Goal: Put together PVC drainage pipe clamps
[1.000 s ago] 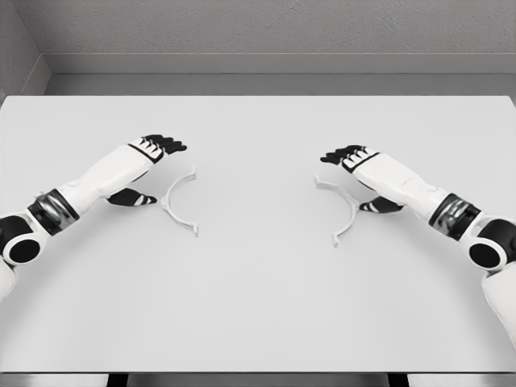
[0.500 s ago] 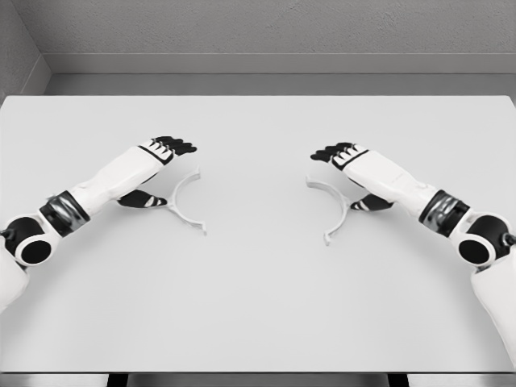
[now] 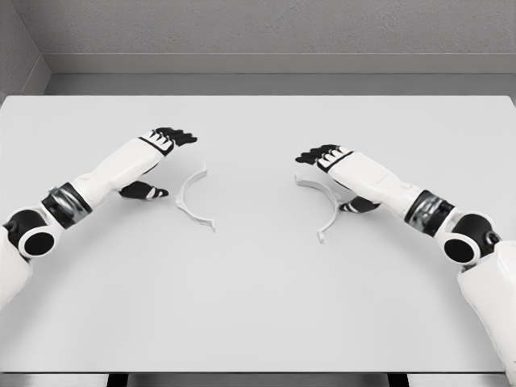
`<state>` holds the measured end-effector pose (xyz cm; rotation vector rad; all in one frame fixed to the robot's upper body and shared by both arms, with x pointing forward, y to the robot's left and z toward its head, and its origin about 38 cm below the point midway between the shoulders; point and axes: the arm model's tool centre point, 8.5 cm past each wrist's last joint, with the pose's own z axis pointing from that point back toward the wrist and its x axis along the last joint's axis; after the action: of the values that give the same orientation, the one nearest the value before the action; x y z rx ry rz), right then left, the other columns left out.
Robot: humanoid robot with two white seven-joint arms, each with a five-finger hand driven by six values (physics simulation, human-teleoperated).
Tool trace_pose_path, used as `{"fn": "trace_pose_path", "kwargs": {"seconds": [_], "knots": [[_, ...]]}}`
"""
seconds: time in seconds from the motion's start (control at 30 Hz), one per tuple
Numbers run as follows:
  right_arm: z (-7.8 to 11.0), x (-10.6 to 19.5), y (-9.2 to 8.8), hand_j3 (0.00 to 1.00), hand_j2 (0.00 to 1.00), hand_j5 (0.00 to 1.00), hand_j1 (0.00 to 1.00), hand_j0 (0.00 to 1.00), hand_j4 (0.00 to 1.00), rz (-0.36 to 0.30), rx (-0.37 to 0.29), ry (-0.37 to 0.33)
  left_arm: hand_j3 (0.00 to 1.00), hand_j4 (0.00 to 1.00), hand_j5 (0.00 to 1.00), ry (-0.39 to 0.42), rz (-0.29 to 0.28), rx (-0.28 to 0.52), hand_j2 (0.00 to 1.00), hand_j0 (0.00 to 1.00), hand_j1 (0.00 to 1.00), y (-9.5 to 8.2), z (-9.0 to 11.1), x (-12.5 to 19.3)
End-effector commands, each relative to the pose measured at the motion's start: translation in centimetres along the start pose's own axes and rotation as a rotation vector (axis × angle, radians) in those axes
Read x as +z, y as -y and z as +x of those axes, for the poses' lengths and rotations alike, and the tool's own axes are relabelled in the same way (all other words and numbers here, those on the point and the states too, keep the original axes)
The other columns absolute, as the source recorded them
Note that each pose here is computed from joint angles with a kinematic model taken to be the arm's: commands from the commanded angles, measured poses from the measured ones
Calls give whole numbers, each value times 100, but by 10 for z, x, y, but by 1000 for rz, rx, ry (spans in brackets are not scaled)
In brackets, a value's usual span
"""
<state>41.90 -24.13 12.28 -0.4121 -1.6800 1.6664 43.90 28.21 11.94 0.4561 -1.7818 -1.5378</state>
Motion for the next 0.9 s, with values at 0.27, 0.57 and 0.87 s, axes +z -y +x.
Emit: {"fn": "trace_pose_path", "kwargs": {"seconds": [0.27, 0.57, 0.87], "knots": [[8, -7, -1, 100, 100, 100, 100, 100, 100, 0, -9, 17, 100, 100, 100, -7, 6, 29, 100, 100, 100, 8, 0, -7], [20, -17, -1, 100, 100, 100, 100, 100, 100, 6, -15, 48, 100, 100, 100, 4, 11, 40, 100, 100, 100, 11, 5, -12], [33, -38, 0, 100, 100, 100, 100, 100, 100, 5, -22, 85, 100, 100, 100, 25, 10, 42, 100, 100, 100, 18, 14, -22]]}}
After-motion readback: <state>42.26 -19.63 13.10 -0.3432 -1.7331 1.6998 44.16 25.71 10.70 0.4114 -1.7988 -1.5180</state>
